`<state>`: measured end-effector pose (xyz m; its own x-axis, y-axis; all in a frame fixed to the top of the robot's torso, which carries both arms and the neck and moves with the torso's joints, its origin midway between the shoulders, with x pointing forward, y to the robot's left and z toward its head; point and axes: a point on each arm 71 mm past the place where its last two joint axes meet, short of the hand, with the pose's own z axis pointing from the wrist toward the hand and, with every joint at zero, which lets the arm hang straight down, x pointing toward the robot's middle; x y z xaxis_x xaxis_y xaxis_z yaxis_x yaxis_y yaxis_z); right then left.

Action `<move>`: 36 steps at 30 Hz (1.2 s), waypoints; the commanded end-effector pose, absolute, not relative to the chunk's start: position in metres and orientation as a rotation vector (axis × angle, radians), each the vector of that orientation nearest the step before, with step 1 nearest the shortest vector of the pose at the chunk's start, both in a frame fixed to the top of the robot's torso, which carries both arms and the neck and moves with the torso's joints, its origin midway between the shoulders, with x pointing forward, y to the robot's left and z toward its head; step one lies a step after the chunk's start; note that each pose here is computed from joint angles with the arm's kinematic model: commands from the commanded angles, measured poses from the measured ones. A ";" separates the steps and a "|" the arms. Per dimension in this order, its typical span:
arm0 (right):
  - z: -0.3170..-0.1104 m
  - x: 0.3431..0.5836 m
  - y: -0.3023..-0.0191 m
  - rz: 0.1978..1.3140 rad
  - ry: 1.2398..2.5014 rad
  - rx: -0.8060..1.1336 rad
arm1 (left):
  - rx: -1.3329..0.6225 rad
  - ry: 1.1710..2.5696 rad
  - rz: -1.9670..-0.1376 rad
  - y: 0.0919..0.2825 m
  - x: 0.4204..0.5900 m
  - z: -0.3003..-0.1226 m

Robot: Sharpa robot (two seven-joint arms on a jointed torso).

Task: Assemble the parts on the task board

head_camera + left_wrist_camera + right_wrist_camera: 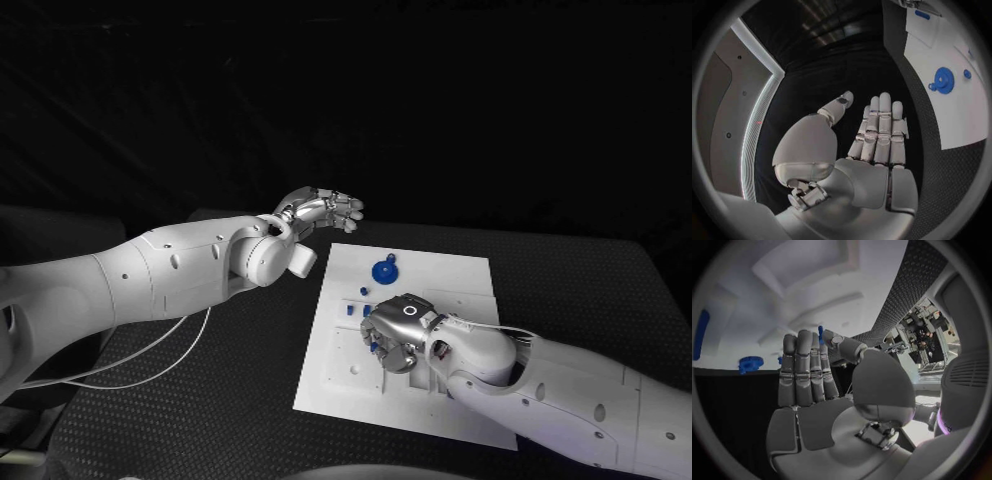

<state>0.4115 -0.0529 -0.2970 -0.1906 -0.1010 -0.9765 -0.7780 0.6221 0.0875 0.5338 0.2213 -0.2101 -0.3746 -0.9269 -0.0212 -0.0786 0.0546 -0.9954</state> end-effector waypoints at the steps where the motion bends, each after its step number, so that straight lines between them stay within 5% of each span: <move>1: -0.299 0.411 -0.054 0.708 1.682 -0.761 | -1.038 1.575 -1.430 0.219 0.534 -0.209; 36: -0.316 0.405 -0.049 0.659 1.728 -0.823 | -1.038 1.586 -1.439 0.217 0.533 -0.209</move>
